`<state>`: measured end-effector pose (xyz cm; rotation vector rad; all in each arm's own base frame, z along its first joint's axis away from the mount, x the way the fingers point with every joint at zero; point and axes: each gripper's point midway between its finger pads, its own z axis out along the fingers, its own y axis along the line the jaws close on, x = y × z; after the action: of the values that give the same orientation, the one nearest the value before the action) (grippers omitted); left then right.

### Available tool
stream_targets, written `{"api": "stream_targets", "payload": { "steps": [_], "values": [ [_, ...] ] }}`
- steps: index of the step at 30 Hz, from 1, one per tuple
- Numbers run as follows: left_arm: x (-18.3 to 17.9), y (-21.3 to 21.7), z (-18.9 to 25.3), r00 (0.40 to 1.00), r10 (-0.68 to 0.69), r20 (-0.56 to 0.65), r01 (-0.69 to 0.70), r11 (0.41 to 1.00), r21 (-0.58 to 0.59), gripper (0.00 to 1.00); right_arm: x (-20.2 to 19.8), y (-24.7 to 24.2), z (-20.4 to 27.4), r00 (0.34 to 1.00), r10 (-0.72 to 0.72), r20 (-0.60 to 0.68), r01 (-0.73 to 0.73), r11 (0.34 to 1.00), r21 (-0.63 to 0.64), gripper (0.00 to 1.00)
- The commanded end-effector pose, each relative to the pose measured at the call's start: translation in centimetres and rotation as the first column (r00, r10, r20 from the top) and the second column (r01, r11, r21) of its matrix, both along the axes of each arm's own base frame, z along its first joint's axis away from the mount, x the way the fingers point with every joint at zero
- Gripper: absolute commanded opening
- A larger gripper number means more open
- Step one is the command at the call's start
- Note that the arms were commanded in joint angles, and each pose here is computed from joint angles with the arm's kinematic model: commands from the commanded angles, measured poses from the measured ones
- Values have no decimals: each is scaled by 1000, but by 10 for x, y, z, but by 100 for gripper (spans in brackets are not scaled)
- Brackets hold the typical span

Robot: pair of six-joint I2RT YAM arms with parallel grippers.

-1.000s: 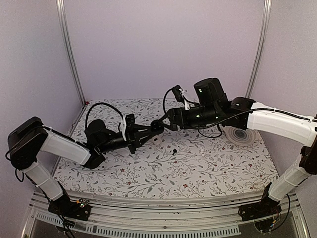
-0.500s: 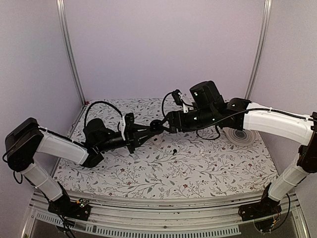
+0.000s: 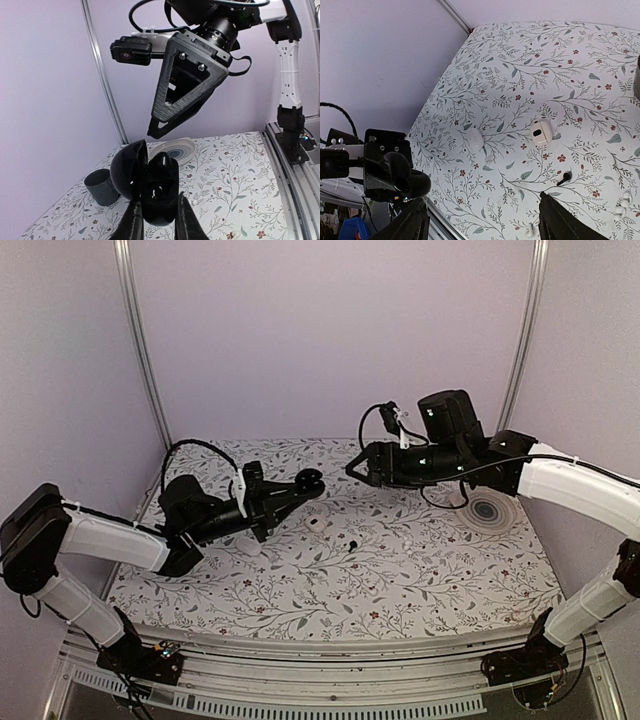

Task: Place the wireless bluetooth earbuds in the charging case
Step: Adjust the left earbud at the center of the board.

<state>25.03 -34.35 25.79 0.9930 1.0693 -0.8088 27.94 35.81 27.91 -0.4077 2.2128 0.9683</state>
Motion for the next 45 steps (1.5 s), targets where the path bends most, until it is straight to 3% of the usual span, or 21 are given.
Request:
{"api": "stream_targets", "payload": {
  "steps": [1,9,19,33,40,45],
  "values": [
    [18,20,-1,989,148,-4,-148,989,0,0,18,-28,-37,989,-113,-96,107,992,-63,74],
    [23,50,4,962,266,-64,-269,962,-40,0,34,-20,-160,932,-206,-297,116,949,-294,50],
    [13,64,1,957,278,-88,-281,959,-31,0,50,-4,-233,895,-253,-368,103,919,-380,34],
    [11,63,3,961,259,-93,-264,964,-41,0,64,-4,-257,896,-292,-334,112,877,-467,32],
    [12,62,4,962,255,-96,-260,965,-43,0,59,-19,-265,911,-308,-274,91,798,-595,33],
    [13,61,4,963,253,-97,-258,965,-43,0,51,-21,-264,919,-280,-278,59,794,-605,35]
  ]
}}
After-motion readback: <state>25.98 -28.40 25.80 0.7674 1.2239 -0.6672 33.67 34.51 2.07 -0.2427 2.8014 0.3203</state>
